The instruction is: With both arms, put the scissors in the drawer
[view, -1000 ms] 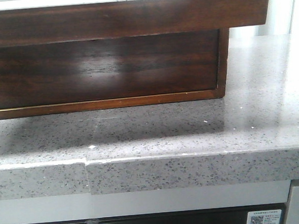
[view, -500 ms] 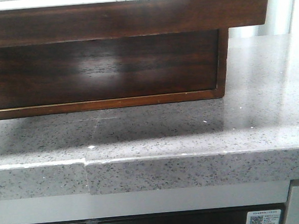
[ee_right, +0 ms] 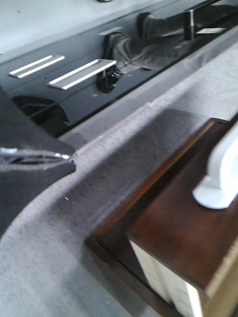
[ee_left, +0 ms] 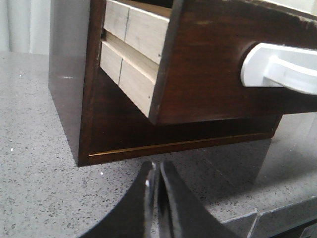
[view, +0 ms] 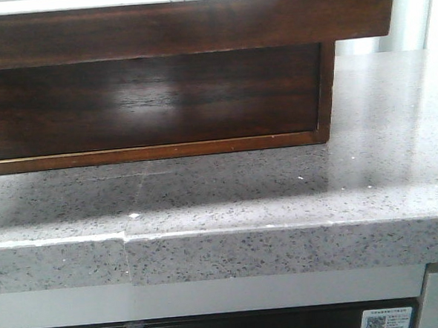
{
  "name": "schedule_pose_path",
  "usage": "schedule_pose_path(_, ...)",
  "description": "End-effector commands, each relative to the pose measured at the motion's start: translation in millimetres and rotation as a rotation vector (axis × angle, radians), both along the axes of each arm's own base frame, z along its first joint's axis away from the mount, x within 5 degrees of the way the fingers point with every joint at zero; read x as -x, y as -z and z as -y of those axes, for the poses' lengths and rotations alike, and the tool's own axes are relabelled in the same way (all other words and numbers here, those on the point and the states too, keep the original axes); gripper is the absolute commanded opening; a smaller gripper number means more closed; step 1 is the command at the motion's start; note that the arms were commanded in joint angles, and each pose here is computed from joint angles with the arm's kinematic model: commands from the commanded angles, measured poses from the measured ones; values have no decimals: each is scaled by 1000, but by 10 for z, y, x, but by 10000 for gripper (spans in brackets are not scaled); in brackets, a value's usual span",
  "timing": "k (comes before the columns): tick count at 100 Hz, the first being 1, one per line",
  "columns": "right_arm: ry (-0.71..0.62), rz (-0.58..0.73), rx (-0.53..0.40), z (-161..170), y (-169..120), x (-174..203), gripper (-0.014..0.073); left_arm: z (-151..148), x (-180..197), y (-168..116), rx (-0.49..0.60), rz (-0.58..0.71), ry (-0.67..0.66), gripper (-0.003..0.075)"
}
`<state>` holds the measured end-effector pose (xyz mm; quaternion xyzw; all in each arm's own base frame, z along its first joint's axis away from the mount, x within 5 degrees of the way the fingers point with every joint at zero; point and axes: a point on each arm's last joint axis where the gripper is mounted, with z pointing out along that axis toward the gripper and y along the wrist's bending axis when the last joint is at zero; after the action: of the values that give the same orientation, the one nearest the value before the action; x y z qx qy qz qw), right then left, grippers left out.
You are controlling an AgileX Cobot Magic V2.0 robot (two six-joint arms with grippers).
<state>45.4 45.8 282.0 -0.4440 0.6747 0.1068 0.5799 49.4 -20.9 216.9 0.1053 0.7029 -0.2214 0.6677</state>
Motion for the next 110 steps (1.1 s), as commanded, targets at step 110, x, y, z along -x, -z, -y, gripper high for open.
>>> schedule_pose_path(110,11,26,-40,-13,-32,-23,-41,-1,5,371,126,-297,-28,-22)
